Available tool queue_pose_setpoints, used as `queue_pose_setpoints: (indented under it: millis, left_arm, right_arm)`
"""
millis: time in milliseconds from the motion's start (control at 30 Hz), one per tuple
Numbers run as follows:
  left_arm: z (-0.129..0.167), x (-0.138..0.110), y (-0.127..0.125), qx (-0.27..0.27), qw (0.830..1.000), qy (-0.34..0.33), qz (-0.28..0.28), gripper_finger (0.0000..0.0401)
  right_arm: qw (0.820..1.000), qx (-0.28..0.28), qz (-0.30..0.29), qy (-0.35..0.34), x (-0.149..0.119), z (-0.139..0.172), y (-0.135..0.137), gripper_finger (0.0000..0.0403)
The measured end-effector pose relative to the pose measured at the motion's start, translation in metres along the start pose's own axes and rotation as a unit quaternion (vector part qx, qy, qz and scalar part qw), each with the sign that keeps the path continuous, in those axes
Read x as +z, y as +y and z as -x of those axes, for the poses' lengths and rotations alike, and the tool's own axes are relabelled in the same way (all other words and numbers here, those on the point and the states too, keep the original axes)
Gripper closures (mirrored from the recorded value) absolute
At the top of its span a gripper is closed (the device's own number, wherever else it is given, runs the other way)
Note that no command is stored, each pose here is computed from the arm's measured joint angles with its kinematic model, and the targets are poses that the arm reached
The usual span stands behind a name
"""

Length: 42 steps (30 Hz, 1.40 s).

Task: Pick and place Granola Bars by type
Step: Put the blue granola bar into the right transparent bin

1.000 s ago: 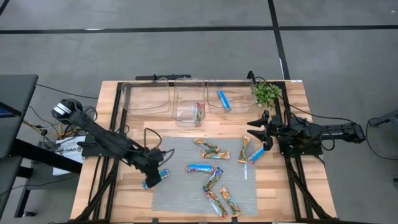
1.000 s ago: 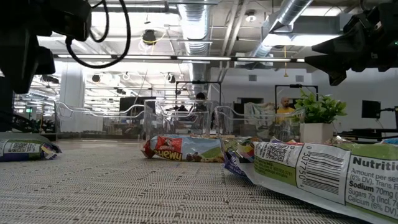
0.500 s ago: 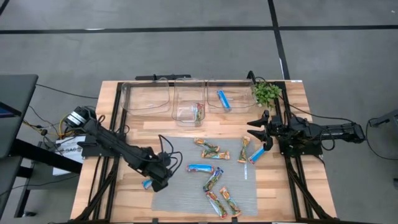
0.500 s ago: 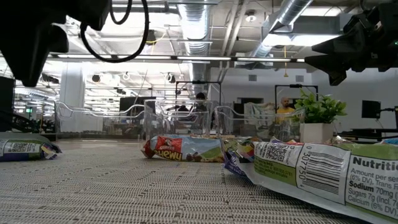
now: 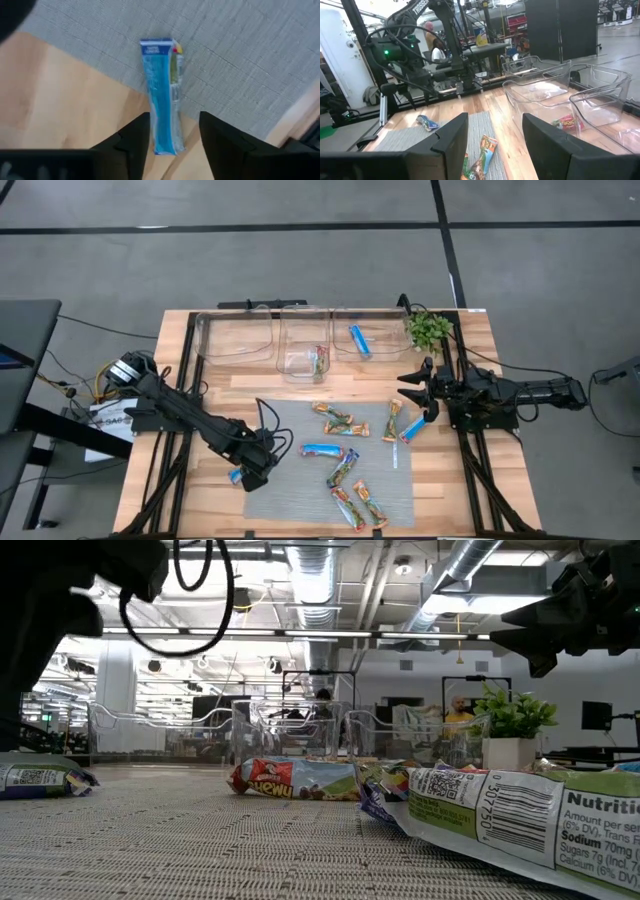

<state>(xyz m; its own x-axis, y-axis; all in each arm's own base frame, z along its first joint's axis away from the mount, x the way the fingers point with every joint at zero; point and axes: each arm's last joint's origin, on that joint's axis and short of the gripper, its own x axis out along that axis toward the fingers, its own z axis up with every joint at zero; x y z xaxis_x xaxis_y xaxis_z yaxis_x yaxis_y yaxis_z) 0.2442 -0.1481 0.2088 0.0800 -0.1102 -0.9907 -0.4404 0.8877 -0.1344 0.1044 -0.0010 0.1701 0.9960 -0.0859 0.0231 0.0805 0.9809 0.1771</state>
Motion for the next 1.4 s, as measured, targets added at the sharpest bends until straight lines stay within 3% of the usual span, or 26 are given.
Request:
queue_pose_setpoints:
  millis: [233, 433, 767, 1267, 1400]
  left_arm:
    - [-0.019, -0.002, 0.004, -0.02, 1.0, -0.001, 0.004, 0.0167]
    - [-0.032, -0.005, 0.011, -0.021, 1.0, -0.001, 0.005, 0.0141]
    - [-0.055, -0.01, 0.02, -0.043, 0.999, -0.01, 0.012, 0.014]
    - [-0.071, -0.01, 0.027, -0.025, 0.999, -0.021, 0.017, 0.014]
    - [-0.074, -0.01, 0.027, -0.024, 0.999, -0.017, 0.031, 0.0158]
  right_arm:
    - [1.0, -0.001, 0.0, 0.002, 0.0, 0.0, 0.0, 0.0223]
    - [1.0, -0.001, 0.0, 0.003, -0.001, 0.0, 0.0, 0.022]
    - [1.0, -0.001, 0.0, 0.003, -0.001, 0.0, 0.0, 0.0222]
    - [1.0, -0.001, 0.0, 0.003, -0.001, 0.0, 0.0, 0.0221]
    - [1.0, -0.001, 0.0, 0.004, -0.001, 0.0, 0.0, 0.022]
